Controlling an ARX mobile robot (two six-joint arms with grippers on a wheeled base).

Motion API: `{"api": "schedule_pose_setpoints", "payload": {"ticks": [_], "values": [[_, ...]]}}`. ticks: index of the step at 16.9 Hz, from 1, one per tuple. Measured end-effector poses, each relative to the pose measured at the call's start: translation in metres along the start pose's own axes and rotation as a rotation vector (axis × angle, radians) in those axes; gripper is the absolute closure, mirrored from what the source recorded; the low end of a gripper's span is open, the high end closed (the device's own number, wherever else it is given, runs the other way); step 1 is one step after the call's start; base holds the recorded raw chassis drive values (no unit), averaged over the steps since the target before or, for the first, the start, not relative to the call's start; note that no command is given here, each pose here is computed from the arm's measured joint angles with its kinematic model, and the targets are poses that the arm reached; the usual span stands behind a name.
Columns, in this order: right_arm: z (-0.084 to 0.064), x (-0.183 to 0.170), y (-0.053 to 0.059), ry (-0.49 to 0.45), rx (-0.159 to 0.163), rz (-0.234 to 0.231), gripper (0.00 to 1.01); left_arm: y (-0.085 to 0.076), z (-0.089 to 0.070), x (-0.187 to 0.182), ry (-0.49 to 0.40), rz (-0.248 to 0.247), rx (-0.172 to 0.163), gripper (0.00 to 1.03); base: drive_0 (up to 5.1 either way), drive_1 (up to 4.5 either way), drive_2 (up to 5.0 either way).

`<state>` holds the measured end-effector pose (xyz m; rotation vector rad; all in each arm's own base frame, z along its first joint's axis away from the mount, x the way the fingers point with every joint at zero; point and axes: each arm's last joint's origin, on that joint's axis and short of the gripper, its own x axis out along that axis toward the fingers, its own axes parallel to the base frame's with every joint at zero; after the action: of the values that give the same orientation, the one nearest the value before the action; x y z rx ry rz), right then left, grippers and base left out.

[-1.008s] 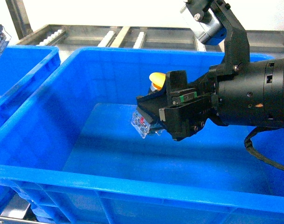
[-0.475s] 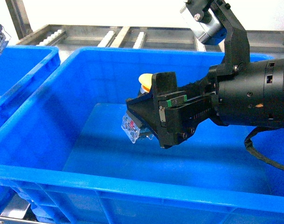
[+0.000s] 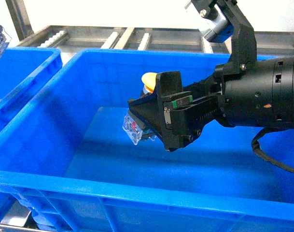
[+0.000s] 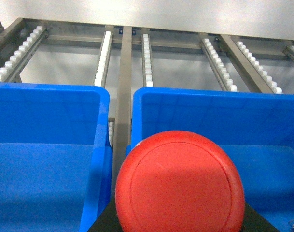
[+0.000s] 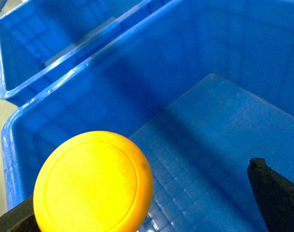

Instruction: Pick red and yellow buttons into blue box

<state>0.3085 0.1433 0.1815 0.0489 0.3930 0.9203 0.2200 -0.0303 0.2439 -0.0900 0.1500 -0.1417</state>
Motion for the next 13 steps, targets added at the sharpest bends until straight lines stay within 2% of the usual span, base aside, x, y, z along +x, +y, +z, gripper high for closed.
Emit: {"api": "schedule_pose_setpoints", "payload": {"ticks": [1,2,3,4,5,7,9,13], "values": [[0.003,-0.002,-0.008,0.031,0.014,-0.039,0.03,0.0,0.0,0.0,0.0,0.0,0.0,0.79,0.0,0.0,0.0],[0.004,-0.005,-0.023,0.072,0.015,-0.13,0.03,0.0,0.0,0.0,0.0,0.0,0.0,0.79,0.0,0.0,0.0],[0.0,-0.01,-0.034,0.101,0.008,-0.183,0.03,0.0,0.0,0.0,-0.003,0.0,0.0,0.79,0.0,0.0,0.0],[-0.003,-0.012,-0.039,0.113,0.001,-0.204,0.03,0.001,0.0,0.0,-0.002,0.009,0.0,0.79,0.0,0.0,0.0],[-0.002,-0.01,-0.036,0.108,-0.017,-0.188,0.03,0.0,0.0,0.0,-0.002,0.002,0.0,0.79,0.0,0.0,0.0],[-0.002,-0.008,-0.032,0.111,-0.029,-0.169,0.03,-0.001,0.0,0.0,-0.001,-0.005,0.001,0.79,0.0,0.0,0.0],[-0.002,-0.008,-0.032,0.11,-0.031,-0.17,0.03,0.0,0.0,0.0,-0.002,0.007,0.0,0.79,0.0,0.0,0.0],[-0.002,-0.008,-0.032,0.11,-0.031,-0.17,0.03,0.0,0.0,0.0,-0.002,0.0,0.0,0.79,0.0,0.0,0.0]]}}
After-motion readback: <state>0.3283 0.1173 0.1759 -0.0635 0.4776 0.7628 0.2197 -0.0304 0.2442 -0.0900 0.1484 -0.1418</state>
